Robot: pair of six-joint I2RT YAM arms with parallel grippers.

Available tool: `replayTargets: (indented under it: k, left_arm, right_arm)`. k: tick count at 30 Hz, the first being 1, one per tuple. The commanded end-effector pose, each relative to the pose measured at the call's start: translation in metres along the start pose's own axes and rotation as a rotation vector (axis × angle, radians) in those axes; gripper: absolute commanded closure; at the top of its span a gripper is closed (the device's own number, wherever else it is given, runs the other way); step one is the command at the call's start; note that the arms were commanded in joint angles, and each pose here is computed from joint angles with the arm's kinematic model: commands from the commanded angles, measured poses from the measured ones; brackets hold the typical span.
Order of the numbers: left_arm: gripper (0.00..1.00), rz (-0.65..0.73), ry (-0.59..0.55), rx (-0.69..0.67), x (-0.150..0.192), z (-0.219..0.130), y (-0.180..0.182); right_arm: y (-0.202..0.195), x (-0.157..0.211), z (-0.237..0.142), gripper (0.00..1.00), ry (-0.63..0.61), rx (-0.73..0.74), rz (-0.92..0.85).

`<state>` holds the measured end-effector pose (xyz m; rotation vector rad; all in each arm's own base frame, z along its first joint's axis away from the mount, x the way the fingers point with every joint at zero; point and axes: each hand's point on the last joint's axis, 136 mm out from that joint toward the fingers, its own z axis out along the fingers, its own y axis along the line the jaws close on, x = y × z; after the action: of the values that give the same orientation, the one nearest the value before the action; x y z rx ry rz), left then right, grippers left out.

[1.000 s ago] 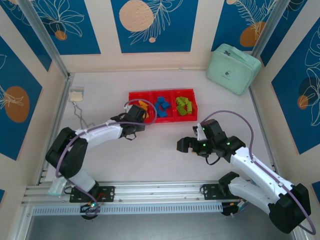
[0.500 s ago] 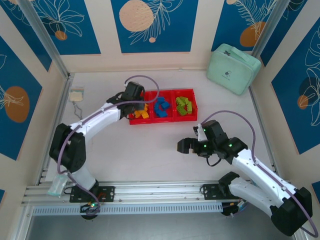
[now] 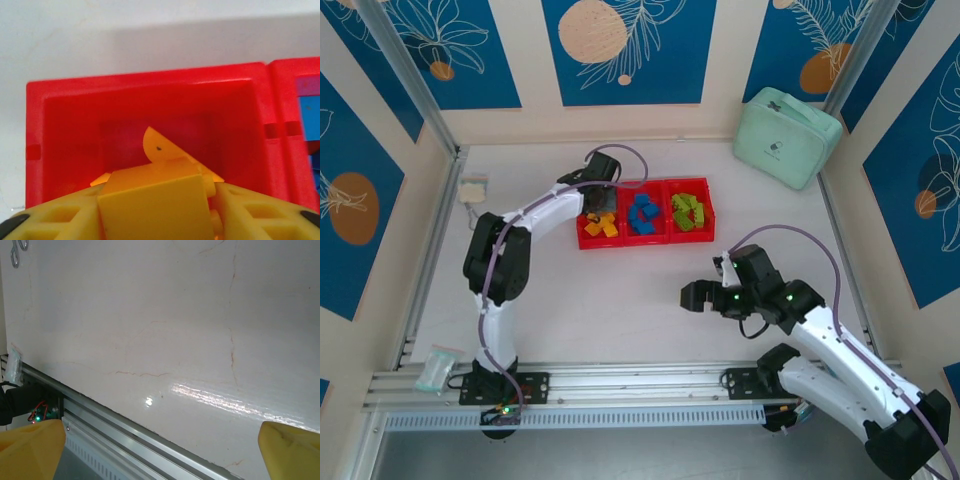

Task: Sort the legos into containers by color
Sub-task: Place the lego in the container.

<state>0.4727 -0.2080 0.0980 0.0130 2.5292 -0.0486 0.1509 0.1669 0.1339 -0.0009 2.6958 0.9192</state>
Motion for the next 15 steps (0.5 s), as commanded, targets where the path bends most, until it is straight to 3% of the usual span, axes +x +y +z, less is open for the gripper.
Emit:
replayTargets:
  k: [1,3,7,15]
  left_arm:
    - [0.35,-0.015,-0.036,0.034,-0.018,-0.014,-0.003]
    - [0.24,-0.003,-0.043,0.044,-0.021,-0.022,-0.003]
    - [0.12,0.014,-0.066,0.037,-0.026,-0.045,0.007]
    - [0.01,0.076,-0.256,0.113,-0.018,-0.124,0.032]
  right_arm:
    - [0.002,-0.002,-0.011,0.01,-0.016,0.013,-0.002]
    - [0.001,-0.002,-0.011,0.01,-0.015,0.019,-0.003]
    - [0.002,-0.008,-0.009,0.01,-0.028,0.025,-0.005]
    - [-0.003,-0.048,-0.013,0.01,-0.153,0.097,-0.047]
